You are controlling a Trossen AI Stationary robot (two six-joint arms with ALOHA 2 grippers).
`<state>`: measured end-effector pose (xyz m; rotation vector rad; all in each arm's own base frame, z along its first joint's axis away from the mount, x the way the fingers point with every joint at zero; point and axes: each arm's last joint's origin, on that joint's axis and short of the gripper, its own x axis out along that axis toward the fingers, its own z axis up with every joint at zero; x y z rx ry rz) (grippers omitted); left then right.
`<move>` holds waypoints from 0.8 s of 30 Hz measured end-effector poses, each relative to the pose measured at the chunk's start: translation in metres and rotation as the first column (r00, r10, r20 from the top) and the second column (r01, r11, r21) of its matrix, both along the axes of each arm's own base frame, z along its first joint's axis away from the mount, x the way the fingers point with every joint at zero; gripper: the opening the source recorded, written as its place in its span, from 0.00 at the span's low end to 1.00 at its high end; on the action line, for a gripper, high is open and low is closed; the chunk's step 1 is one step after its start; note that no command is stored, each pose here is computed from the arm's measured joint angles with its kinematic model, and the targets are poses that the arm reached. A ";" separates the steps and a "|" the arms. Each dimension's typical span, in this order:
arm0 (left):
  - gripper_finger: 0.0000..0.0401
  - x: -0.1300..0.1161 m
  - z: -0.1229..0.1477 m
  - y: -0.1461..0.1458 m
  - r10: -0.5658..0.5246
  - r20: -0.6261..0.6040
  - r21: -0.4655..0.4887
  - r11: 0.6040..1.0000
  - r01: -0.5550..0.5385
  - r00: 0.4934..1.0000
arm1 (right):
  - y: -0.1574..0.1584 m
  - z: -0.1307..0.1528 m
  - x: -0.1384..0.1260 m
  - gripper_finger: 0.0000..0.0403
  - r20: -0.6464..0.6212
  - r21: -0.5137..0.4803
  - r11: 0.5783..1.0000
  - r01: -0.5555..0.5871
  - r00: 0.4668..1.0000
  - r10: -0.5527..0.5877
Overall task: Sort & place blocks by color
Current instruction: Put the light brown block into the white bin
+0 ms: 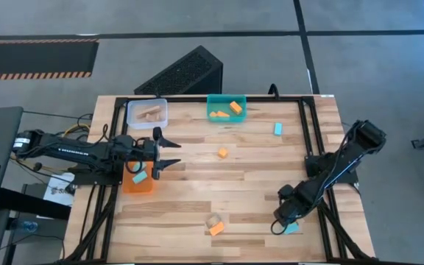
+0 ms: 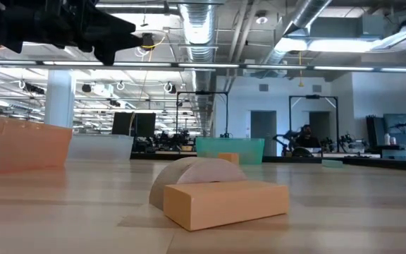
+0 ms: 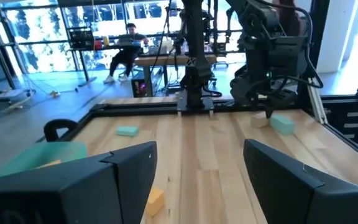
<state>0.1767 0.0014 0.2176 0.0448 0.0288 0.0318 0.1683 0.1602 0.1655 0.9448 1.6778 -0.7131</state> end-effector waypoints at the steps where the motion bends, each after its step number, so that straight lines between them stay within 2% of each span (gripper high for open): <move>1: 0.58 0.000 0.000 0.000 0.000 -0.003 -0.006 1.000 0.000 1.000 | 0.000 -0.001 0.000 0.64 0.004 0.004 1.000 -0.002 1.000 0.002; 6: 0.58 0.000 -0.002 0.000 -0.001 -0.022 -0.027 1.000 0.000 1.000 | -0.004 -0.019 -0.005 0.64 0.025 0.022 1.000 -0.003 1.000 0.003; 12: 0.58 0.000 -0.004 0.000 0.002 -0.039 -0.038 0.999 -0.004 0.999 | -0.007 -0.031 -0.008 0.61 0.084 0.044 0.995 -0.084 0.993 0.081; 15: 0.58 0.000 -0.006 0.001 0.033 -0.060 -0.040 0.999 -0.035 0.998 | -0.006 -0.031 -0.006 0.51 0.126 0.048 0.989 -0.137 0.983 0.130; 18: 0.58 -0.001 -0.006 0.005 0.089 -0.065 -0.054 0.994 -0.092 0.994 | -0.008 -0.029 -0.002 0.35 0.162 0.032 0.982 -0.186 0.970 0.179; 19: 0.58 -0.001 -0.006 0.007 0.100 -0.065 -0.065 0.992 -0.104 0.993 | -0.010 -0.028 0.000 0.30 0.176 0.016 0.979 -0.203 0.964 0.197; 21: 0.58 -0.001 -0.007 0.010 0.113 -0.069 -0.089 0.989 -0.119 0.991 | -0.013 -0.026 0.004 0.30 0.210 -0.038 0.971 -0.235 0.948 0.238; 24: 0.58 -0.001 -0.007 0.015 0.106 -0.070 -0.124 0.986 -0.114 0.992 | -0.020 -0.020 0.017 0.30 0.301 -0.197 0.944 -0.266 0.900 0.316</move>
